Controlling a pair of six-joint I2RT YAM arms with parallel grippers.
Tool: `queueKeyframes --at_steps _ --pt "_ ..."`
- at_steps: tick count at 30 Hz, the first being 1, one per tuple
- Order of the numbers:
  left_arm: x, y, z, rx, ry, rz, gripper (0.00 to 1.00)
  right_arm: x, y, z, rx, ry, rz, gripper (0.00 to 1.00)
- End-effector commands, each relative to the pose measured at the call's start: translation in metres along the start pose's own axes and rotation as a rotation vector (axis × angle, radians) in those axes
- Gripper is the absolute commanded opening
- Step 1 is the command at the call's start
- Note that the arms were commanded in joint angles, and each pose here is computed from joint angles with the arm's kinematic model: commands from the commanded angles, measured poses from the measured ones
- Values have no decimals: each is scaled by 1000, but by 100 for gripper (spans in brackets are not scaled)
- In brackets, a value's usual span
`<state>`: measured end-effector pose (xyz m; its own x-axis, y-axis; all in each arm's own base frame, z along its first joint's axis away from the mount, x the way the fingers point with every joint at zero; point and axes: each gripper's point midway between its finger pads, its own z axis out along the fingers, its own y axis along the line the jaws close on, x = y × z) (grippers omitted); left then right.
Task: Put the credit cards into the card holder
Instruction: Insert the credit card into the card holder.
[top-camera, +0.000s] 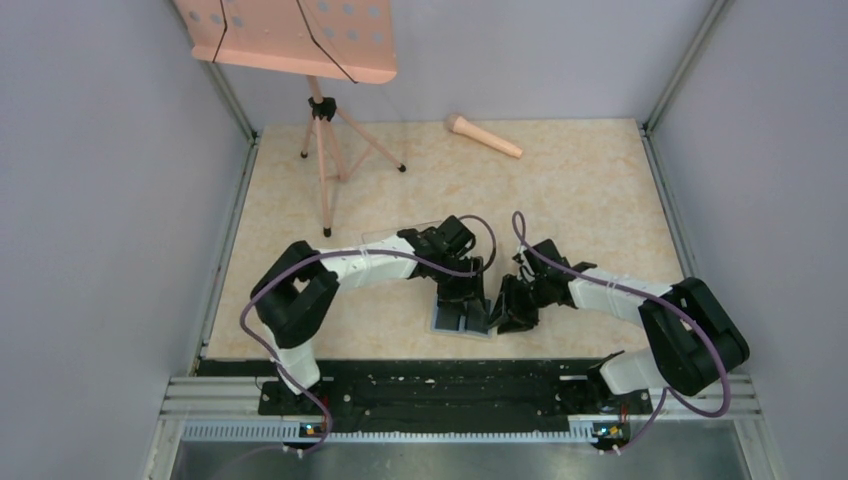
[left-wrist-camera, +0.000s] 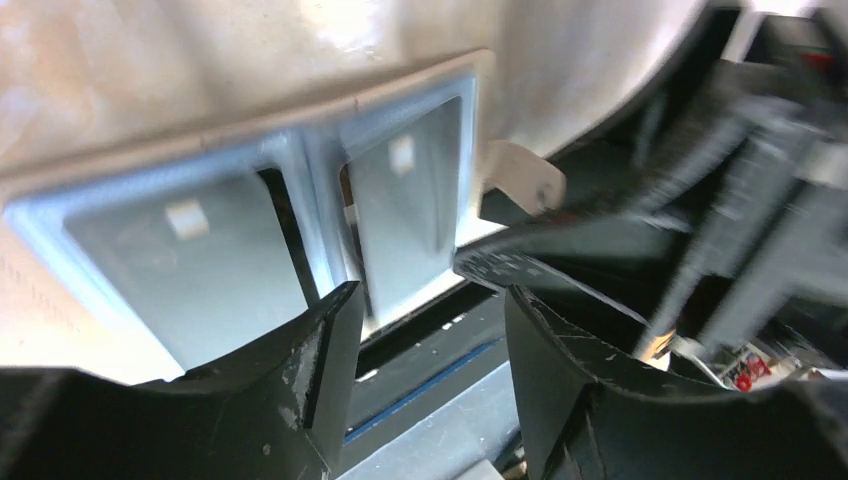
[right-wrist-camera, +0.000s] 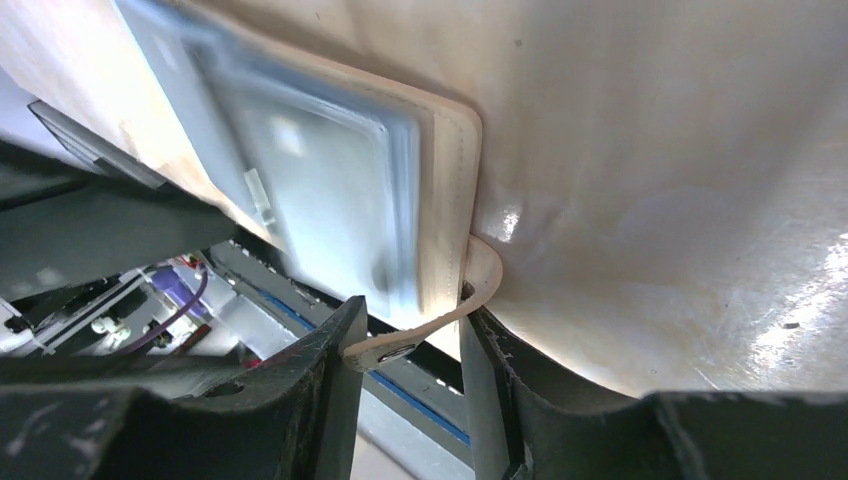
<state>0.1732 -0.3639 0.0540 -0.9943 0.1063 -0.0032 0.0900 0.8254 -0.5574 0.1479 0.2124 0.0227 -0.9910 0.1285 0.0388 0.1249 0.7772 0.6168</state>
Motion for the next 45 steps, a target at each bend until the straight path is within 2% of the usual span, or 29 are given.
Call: queueKeyframes --at_steps 1,6,12,17,23,29,32,37,45 --pt "-24 -31 -52 63 -211 101 61 -14 21 -8 -41 -44 -66 40" --pt "-35 -30 -80 70 -335 117 65 -19 27 -11 -45 -51 -83 41" --pt "-47 -16 -104 150 -434 60 70 -24 35 -15 -47 -57 -105 42" --pt "-51 16 -117 212 -466 -32 72 -27 43 -16 -57 -63 -116 44" --pt "-46 68 -128 182 -484 -128 72 -32 62 -16 -82 -64 -153 45" --pt "-23 114 -118 112 -420 -208 73 -30 86 -5 -93 -38 -223 40" --pt "-9 126 -105 123 -355 -243 74 -29 91 7 -87 -14 -236 34" --pt "-3 115 -86 255 -284 -254 73 -29 81 25 -39 19 -221 14" --pt "-6 105 -61 253 -195 -240 73 -27 54 40 50 36 -198 8"
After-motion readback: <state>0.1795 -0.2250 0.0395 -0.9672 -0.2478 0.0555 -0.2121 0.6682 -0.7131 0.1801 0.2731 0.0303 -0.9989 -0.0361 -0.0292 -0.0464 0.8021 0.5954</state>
